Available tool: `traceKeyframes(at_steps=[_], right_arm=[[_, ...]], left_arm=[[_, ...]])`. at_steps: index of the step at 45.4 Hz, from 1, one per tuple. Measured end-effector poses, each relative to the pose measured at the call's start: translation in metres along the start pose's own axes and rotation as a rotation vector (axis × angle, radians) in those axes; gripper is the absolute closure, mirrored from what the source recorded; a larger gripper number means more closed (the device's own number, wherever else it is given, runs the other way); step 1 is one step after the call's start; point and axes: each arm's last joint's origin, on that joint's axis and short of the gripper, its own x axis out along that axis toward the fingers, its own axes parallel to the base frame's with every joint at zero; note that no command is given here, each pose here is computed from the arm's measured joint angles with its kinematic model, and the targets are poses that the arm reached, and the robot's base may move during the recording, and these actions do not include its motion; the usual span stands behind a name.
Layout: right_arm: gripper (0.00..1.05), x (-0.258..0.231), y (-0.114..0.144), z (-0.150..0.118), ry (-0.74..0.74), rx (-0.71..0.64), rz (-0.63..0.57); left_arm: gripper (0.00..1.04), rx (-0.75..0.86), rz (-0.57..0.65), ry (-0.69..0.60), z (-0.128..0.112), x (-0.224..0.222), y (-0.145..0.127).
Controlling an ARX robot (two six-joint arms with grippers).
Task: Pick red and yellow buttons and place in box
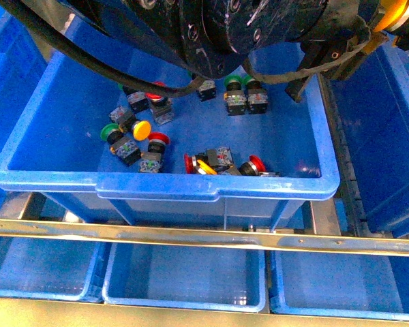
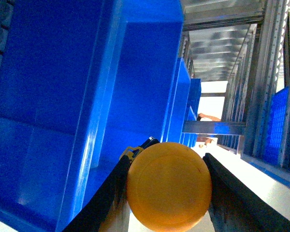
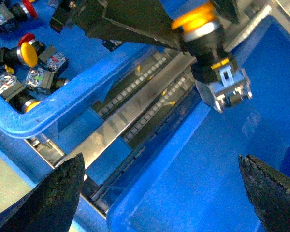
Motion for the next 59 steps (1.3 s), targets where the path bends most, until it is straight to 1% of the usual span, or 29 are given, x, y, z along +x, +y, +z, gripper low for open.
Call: traceKeyframes(at_steps=[4,8,17,34,41,53,55,58,59], right_arm=[[0.07,0.011,0.000,0.003,-0.021,-0.055,0.014],[0.07,0.018,-0.002,0.006,-0.041,-0.081,0.009],[0.07,0.034,-0.014,0.005,-0.057,-0.142,-0.047],[0.07,0.058,-0.035,0.005,-0.067,-0.212,-0.103],[0.07,0.069,-0.037,0.006,-0.070,-0.235,-0.102],[0.07,0.073,-0.039,0.010,-0.077,-0.242,-0.099],[0.10,0.073,-0.039,0.010,-0.076,-0.243,-0.102],[0.22,0.073,-0.040,0.011,-0.077,-0.244,-0.104],[0.24,0.073,-0.040,0.011,-0.077,-0.244,-0.105]], left_arm=[[0.69,0.000,0.000,0.004,-0.002,0.001,0.000],[0.69,0.001,0.000,0.003,-0.003,0.001,-0.001],[0.69,0.001,0.001,0.001,-0.004,0.001,-0.001],[0.70,0.003,0.000,0.007,-0.008,0.003,-0.002],[0.70,0.003,0.001,0.004,-0.008,0.003,-0.002],[0.70,0.003,0.004,0.000,-0.010,0.003,-0.001],[0.70,0.003,0.005,-0.001,-0.010,0.003,-0.001],[0.70,0.003,0.005,-0.002,-0.010,0.003,-0.001],[0.70,0.003,0.005,-0.002,-0.010,0.003,-0.001]])
